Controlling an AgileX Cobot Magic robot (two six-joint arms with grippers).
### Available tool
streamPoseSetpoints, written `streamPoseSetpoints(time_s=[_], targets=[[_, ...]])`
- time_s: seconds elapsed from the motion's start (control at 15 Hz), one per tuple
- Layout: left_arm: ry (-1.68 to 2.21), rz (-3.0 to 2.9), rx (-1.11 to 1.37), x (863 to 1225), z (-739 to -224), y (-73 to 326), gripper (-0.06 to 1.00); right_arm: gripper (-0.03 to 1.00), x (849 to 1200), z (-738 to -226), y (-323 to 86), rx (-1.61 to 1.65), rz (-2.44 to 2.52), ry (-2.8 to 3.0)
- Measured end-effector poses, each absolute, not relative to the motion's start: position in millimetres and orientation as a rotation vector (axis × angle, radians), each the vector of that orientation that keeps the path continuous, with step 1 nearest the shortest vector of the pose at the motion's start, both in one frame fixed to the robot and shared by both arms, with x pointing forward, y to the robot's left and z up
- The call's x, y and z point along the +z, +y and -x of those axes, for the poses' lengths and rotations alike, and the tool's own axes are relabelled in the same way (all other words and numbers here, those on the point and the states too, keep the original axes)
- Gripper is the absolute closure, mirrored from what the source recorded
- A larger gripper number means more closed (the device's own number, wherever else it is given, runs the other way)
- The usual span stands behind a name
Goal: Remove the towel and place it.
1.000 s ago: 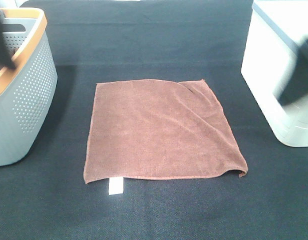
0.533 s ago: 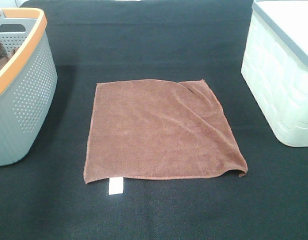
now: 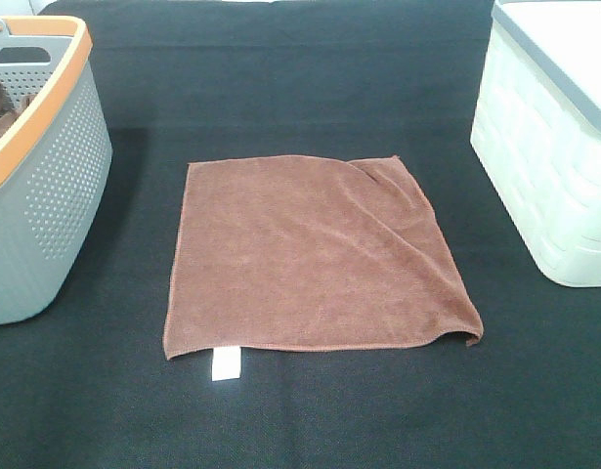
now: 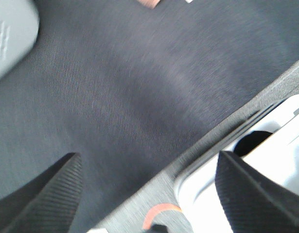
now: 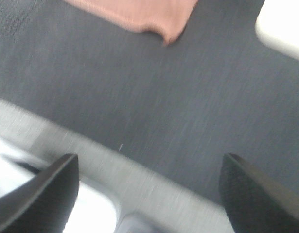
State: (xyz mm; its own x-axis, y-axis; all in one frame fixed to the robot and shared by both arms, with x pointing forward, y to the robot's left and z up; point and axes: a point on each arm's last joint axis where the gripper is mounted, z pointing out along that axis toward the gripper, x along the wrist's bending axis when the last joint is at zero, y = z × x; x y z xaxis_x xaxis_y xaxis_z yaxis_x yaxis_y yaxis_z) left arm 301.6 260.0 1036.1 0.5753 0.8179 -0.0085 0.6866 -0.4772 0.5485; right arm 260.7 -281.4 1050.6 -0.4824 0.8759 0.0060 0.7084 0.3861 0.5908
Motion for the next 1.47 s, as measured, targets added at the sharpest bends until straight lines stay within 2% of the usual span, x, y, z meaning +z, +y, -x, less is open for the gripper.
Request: streamPoseSetpoints(time_s=[0.4, 1.47], targets=[[1.071, -2.325, 0.376, 1039.2, -295.9, 260.2, 0.22, 0.22, 1045.6, -257.7, -280.9, 0.905, -1.302, 2.257], [1.115, -2.270, 0.417, 1041.7, -293.2, 265.2, 0.22, 0.22, 1045.5, -257.4, -279.9, 0.912, -1.284, 2.270]])
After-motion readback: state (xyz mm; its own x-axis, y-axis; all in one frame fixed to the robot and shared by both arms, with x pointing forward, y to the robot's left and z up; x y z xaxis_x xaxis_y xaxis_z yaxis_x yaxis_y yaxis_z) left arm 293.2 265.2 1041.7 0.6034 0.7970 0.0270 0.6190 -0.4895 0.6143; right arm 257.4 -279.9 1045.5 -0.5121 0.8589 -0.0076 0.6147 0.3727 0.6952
